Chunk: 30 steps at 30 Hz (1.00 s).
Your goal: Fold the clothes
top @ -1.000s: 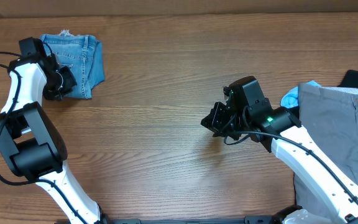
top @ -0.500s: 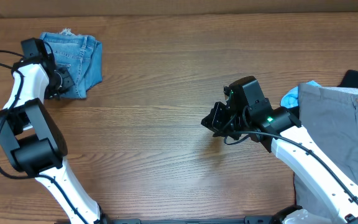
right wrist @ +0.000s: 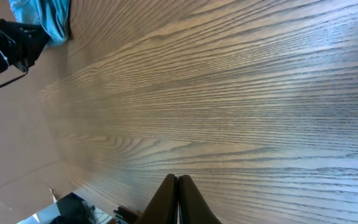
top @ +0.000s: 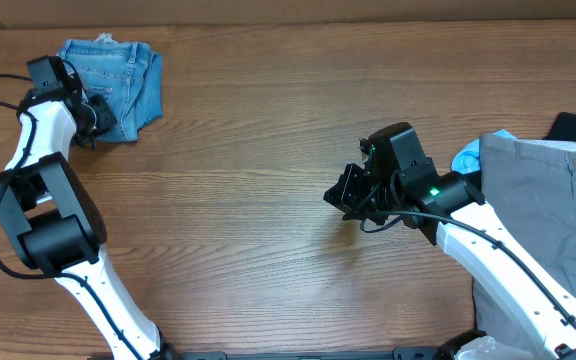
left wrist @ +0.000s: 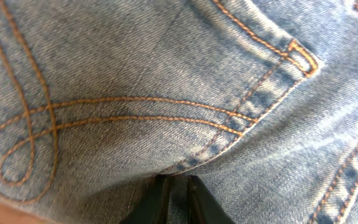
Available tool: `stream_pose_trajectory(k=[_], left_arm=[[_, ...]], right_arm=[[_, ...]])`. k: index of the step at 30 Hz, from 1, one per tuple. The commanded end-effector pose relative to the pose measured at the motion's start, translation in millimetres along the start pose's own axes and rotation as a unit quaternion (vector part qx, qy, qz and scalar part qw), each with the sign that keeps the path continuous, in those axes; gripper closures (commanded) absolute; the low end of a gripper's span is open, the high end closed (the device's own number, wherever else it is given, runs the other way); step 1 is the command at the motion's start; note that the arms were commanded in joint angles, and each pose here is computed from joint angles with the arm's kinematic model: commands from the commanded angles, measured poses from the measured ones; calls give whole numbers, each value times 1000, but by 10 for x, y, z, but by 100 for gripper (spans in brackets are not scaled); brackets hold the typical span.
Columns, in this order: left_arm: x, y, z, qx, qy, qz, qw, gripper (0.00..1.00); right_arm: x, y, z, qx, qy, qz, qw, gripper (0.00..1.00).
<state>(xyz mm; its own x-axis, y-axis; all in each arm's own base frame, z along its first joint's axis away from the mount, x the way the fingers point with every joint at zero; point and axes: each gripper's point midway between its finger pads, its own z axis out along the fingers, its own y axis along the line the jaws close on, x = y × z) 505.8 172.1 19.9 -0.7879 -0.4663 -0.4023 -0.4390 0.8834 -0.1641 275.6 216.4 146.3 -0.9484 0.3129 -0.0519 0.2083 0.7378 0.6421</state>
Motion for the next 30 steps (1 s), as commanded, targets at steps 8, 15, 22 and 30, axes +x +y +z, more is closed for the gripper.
stream_pose_trajectory(k=[8, 15, 22, 30], left_arm=[[-213, -251, -644, 44, 37, 37, 998, 71], [-425, -606, -2421, 52, -54, 141, 987, 39], [67, -992, -3618, 64, -112, 192, 973, 0], [843, -1186, -4303, 44, -114, 244, 962, 0]], right_arm=[[-151, 119, -116, -7, -34, -39, 999, 96], [-587, 563, -655, -7, -161, -149, 976, 94], [-882, 871, -1322, 20, -274, -202, 940, 81], [-829, 1196, -2075, 19, -338, -264, 903, 20]])
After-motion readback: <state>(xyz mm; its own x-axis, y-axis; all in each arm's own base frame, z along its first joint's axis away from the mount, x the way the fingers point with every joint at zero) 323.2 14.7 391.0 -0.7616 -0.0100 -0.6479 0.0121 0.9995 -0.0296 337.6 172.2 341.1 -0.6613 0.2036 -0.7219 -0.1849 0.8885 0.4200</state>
